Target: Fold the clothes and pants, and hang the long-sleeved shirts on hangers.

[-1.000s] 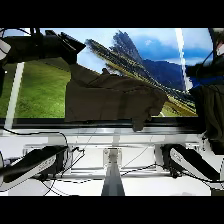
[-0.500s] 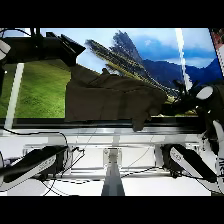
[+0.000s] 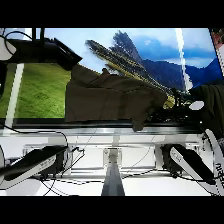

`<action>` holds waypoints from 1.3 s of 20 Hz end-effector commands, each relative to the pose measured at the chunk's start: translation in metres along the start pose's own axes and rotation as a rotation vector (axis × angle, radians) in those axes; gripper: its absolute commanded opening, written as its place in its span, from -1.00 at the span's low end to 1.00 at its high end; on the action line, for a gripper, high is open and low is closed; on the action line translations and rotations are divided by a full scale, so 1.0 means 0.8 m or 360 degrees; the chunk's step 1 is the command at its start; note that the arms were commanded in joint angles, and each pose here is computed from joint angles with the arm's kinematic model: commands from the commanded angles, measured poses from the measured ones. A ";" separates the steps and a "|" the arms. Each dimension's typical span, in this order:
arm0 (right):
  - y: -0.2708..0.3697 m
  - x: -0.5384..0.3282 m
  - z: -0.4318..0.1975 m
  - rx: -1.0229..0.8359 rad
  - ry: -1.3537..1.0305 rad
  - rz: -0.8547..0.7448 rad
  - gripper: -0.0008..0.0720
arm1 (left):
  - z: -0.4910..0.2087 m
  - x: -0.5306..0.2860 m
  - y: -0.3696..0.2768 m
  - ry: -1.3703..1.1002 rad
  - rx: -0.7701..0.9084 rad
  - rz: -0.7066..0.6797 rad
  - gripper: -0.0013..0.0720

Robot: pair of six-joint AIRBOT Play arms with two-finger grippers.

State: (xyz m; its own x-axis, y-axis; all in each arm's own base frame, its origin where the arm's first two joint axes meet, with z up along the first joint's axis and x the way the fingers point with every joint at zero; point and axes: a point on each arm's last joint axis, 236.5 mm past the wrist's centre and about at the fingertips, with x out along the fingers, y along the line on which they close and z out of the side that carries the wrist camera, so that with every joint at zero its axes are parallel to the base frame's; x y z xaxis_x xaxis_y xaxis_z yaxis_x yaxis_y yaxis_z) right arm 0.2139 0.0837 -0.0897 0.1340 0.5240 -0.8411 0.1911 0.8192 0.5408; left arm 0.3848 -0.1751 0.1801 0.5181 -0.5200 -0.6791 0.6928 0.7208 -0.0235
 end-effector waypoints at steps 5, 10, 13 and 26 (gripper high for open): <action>-0.010 0.001 0.001 -0.0028 -0.0012 -0.0049 0.01 | -0.153 -0.012 0.073 0.0636 -0.0403 -0.0003 -0.28; -0.013 0.001 -0.021 -0.0051 0.0107 -0.0064 -0.05 | -0.239 -0.014 0.081 0.0642 -0.1016 -0.0193 -0.26; -0.012 0.001 -0.025 -0.0003 0.0128 -0.0058 -0.05 | -0.309 -0.005 0.052 0.0730 -0.1360 -0.0338 0.12; -0.009 0.002 -0.002 0.0055 0.0001 -0.0040 -0.14 | -0.449 0.016 -0.036 0.1023 -0.1570 -0.0467 0.17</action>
State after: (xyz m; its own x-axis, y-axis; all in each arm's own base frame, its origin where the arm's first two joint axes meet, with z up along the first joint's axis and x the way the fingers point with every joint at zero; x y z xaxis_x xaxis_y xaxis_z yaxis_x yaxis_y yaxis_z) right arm 0.2105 0.0790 -0.0947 0.1244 0.5030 -0.8553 0.2251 0.8252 0.5181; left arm 0.2052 -0.0474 -0.0762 -0.0974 -0.6469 -0.7564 -0.0899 0.7626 -0.6406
